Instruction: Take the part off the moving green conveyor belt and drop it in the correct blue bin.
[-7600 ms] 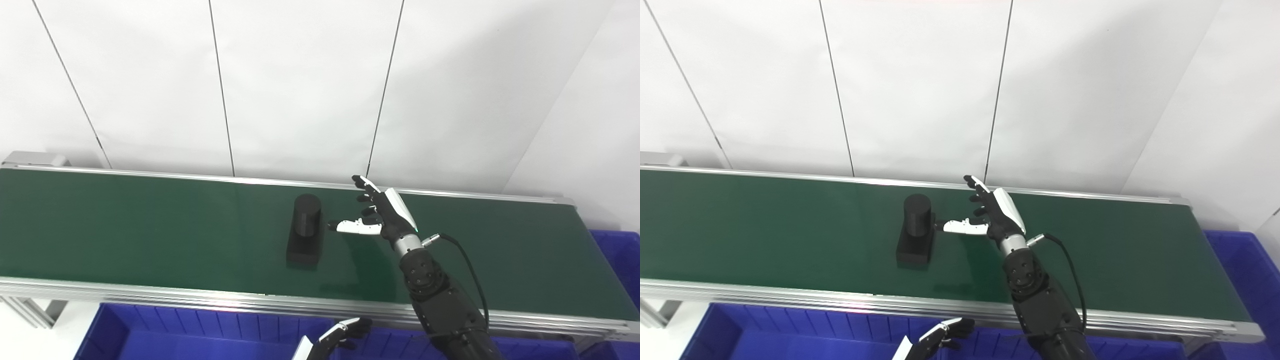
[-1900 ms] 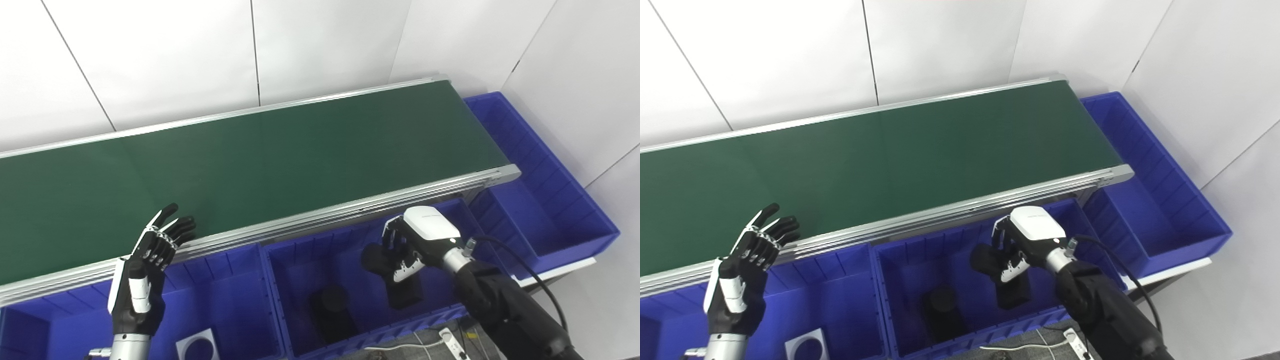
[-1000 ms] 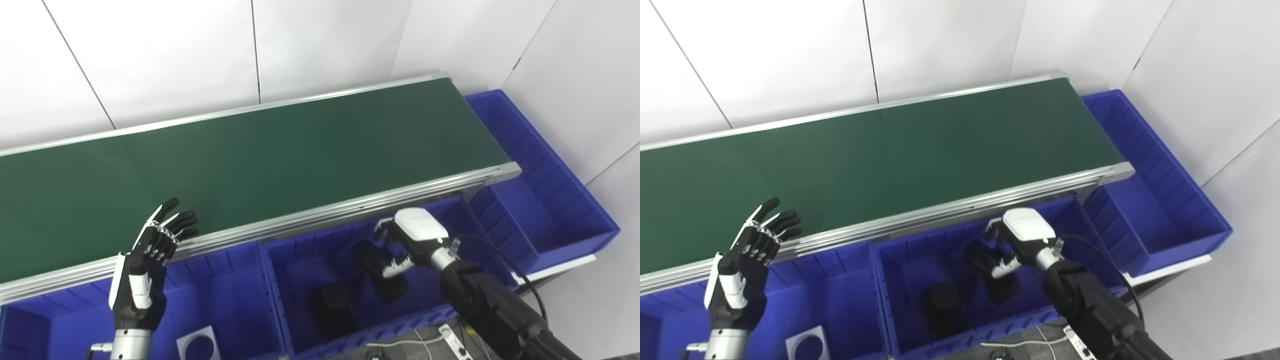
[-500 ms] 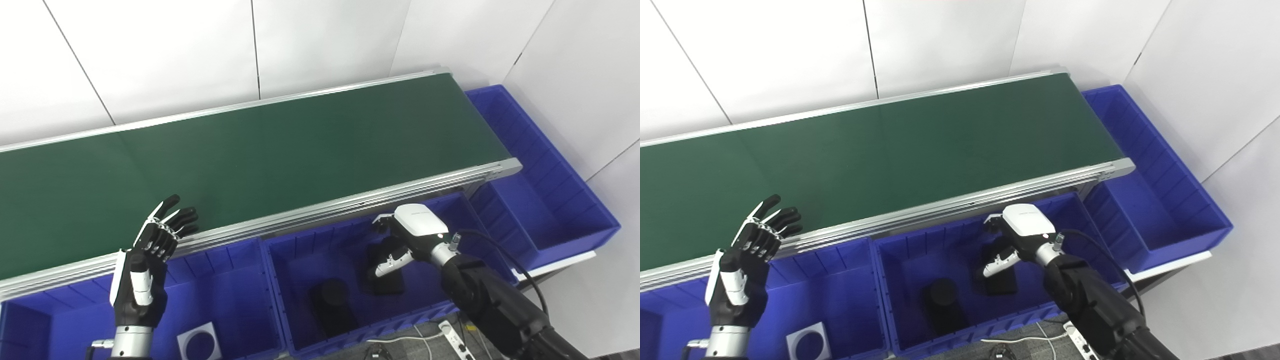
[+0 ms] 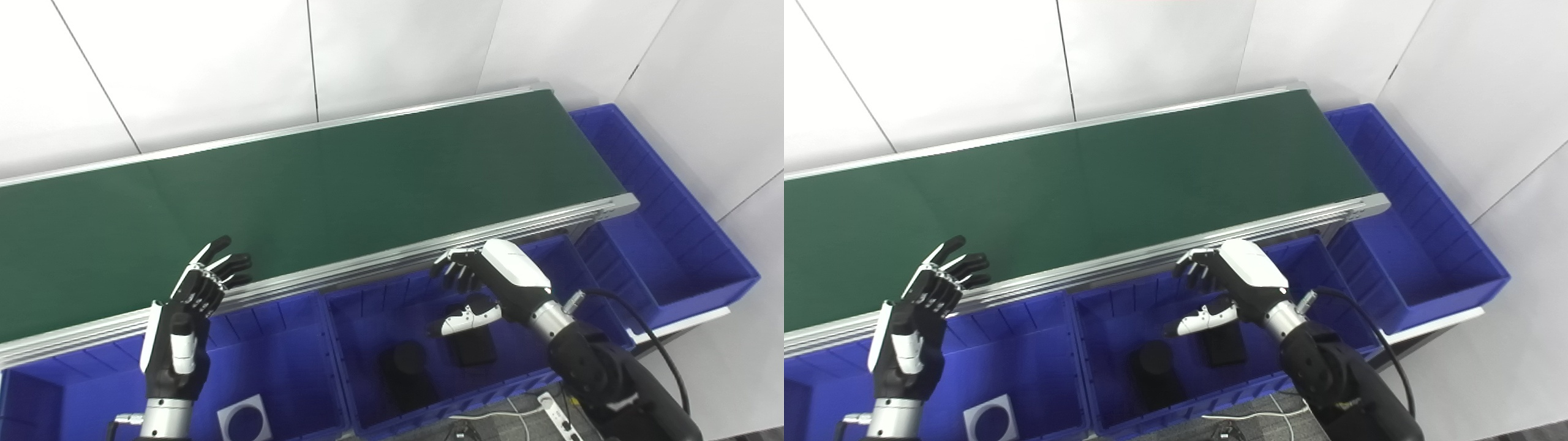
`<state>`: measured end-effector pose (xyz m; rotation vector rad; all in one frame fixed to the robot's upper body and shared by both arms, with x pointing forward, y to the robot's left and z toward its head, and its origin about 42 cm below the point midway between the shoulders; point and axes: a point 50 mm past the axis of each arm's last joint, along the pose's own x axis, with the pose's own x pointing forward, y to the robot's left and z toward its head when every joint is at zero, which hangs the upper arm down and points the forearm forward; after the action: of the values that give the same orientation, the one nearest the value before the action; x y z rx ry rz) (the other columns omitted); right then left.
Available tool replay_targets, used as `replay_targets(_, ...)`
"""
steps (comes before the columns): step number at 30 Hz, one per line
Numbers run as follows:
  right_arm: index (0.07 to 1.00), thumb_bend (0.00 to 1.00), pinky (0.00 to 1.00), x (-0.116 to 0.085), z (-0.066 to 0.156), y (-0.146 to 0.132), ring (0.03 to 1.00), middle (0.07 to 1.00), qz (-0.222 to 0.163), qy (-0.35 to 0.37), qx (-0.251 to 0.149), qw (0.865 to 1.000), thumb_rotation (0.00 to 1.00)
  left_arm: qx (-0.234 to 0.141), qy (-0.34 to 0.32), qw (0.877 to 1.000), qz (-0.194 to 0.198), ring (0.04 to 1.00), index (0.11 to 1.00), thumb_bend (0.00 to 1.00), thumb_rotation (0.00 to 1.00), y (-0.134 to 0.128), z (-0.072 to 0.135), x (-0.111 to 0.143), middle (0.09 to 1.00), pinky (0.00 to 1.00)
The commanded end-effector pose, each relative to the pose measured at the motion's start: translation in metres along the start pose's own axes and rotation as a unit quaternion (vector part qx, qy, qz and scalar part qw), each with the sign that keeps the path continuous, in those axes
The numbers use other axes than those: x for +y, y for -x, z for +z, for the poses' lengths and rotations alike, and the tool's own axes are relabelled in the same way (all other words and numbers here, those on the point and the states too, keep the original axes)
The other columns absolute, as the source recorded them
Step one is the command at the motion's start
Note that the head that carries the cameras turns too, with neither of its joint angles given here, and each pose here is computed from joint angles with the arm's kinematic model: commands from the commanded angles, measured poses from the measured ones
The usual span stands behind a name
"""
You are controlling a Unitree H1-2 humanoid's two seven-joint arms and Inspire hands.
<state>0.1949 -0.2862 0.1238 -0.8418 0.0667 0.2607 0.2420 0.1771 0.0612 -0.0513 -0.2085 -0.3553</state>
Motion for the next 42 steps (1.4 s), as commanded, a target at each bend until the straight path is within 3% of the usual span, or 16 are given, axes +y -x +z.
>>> replay_targets(1,0.651,0.91,0.43,-0.007,0.015,0.001,0.509,0.590,-0.019,-0.033,-0.028,0.999,0.52,-0.036,-0.019,0.999,-0.001,0.752,0.841,0.75,0.99,-0.007,0.014,-0.005,0.756,0.69)
replay_targets(4,0.653,0.89,0.44,0.001,0.025,-0.002,0.523,0.596,-0.025,-0.071,-0.056,0.996,0.52,-0.032,-0.029,0.999,-0.008,0.768,0.859,0.74,1.00,-0.007,0.013,-0.008,0.769,0.71)
replay_targets(8,0.649,0.88,0.43,0.015,0.036,-0.007,0.512,0.593,-0.016,-0.103,-0.082,0.991,0.54,-0.020,-0.042,0.999,-0.011,0.785,0.872,0.62,1.00,-0.008,0.008,-0.007,0.775,0.73)
replay_targets(13,0.643,0.87,0.44,0.030,0.047,-0.013,0.521,0.595,-0.017,-0.151,-0.124,0.981,0.52,-0.005,-0.052,0.999,-0.009,0.786,0.873,0.57,0.99,-0.007,0.001,-0.008,0.769,0.72)
replay_targets(16,0.651,0.85,0.49,0.043,0.055,-0.021,0.598,0.660,-0.038,-0.184,-0.158,0.969,0.63,0.005,-0.056,0.998,-0.007,0.783,0.865,0.55,0.99,-0.005,-0.004,-0.009,0.768,0.72)
replay_targets(20,0.691,0.83,0.56,0.070,0.072,-0.042,0.675,0.737,-0.071,-0.253,-0.186,0.947,0.71,0.021,-0.050,0.998,-0.006,0.778,0.858,0.59,0.95,-0.001,-0.013,-0.015,0.764,0.74)
replay_targets(25,0.740,0.81,0.62,0.104,0.074,-0.059,0.719,0.771,-0.090,-0.315,-0.185,0.926,0.71,0.042,-0.045,0.998,-0.012,0.764,0.844,0.68,0.94,0.007,-0.023,-0.027,0.758,0.74)
replay_targets(30,0.763,0.79,0.65,0.138,0.047,-0.049,0.716,0.765,-0.085,-0.367,-0.132,0.917,0.68,0.049,-0.066,0.997,-0.015,0.757,0.844,0.71,0.96,0.011,-0.026,-0.036,0.762,0.72)
replay_targets(33,0.769,0.82,0.64,0.146,0.037,-0.042,0.713,0.763,-0.085,-0.381,-0.108,0.914,0.71,0.051,-0.078,0.996,-0.012,0.751,0.841,0.73,0.97,0.013,-0.028,-0.038,0.761,0.71)
replay_targets(42,0.775,0.83,0.65,0.156,0.030,-0.039,0.718,0.766,-0.076,-0.392,-0.087,0.913,0.69,0.057,-0.086,0.995,-0.012,0.750,0.845,0.76,0.98,0.016,-0.032,-0.037,0.758,0.71)
